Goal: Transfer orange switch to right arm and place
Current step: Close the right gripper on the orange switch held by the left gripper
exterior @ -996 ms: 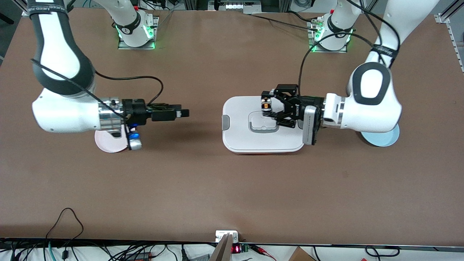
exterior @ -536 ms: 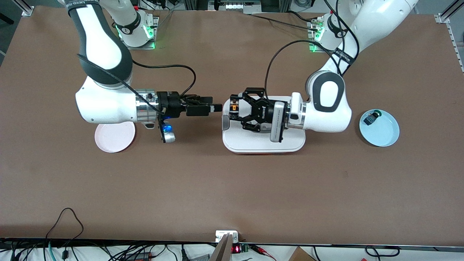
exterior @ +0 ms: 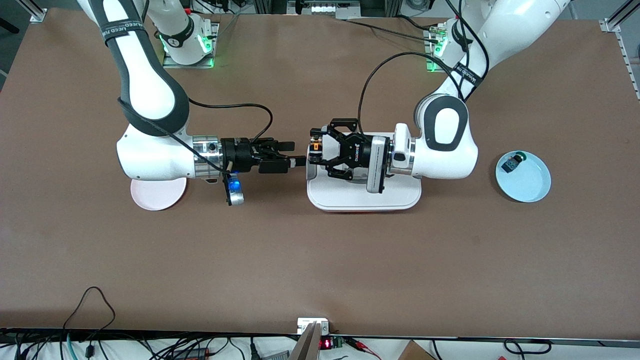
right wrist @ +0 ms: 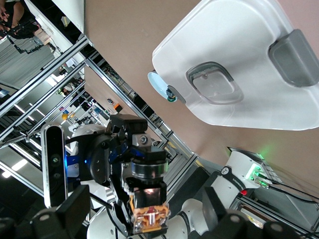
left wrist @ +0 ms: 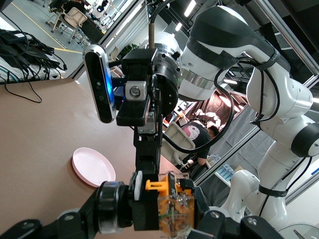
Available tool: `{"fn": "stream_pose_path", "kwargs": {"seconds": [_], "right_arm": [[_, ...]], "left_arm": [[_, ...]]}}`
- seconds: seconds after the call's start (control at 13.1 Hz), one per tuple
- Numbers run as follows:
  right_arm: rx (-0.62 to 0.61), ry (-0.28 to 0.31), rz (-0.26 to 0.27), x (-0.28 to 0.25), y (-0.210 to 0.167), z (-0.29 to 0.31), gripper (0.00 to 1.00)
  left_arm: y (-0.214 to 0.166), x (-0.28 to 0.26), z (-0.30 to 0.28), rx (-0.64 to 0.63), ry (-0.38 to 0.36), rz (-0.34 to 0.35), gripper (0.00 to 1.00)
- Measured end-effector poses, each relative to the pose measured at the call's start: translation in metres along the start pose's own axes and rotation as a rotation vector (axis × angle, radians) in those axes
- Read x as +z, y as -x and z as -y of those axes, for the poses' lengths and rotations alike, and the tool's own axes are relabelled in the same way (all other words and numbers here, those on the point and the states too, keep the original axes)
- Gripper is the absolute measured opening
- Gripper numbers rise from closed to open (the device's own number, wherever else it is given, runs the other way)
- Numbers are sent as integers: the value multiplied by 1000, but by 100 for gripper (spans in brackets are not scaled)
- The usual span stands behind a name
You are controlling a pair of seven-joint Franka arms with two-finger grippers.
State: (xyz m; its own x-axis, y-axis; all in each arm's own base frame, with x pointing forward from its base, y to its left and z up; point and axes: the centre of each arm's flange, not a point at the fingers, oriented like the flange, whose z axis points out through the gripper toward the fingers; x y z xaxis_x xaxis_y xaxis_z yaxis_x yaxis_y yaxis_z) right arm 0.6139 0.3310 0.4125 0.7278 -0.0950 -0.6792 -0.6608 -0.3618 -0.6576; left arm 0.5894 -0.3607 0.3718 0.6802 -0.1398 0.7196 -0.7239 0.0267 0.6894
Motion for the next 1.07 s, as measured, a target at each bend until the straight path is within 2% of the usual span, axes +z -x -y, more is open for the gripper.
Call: {"fn": "stream_pose_path", "kwargs": {"seconds": [0.46,1.07], "right_arm": [[52,-61,33,2,3,-8,100],[68,-66,22,10,26,-27,100]], "left_arm": [[-3,0,-1,-3,2,-14,73],[-3,1,-2,-11,8,-29,73]]}}
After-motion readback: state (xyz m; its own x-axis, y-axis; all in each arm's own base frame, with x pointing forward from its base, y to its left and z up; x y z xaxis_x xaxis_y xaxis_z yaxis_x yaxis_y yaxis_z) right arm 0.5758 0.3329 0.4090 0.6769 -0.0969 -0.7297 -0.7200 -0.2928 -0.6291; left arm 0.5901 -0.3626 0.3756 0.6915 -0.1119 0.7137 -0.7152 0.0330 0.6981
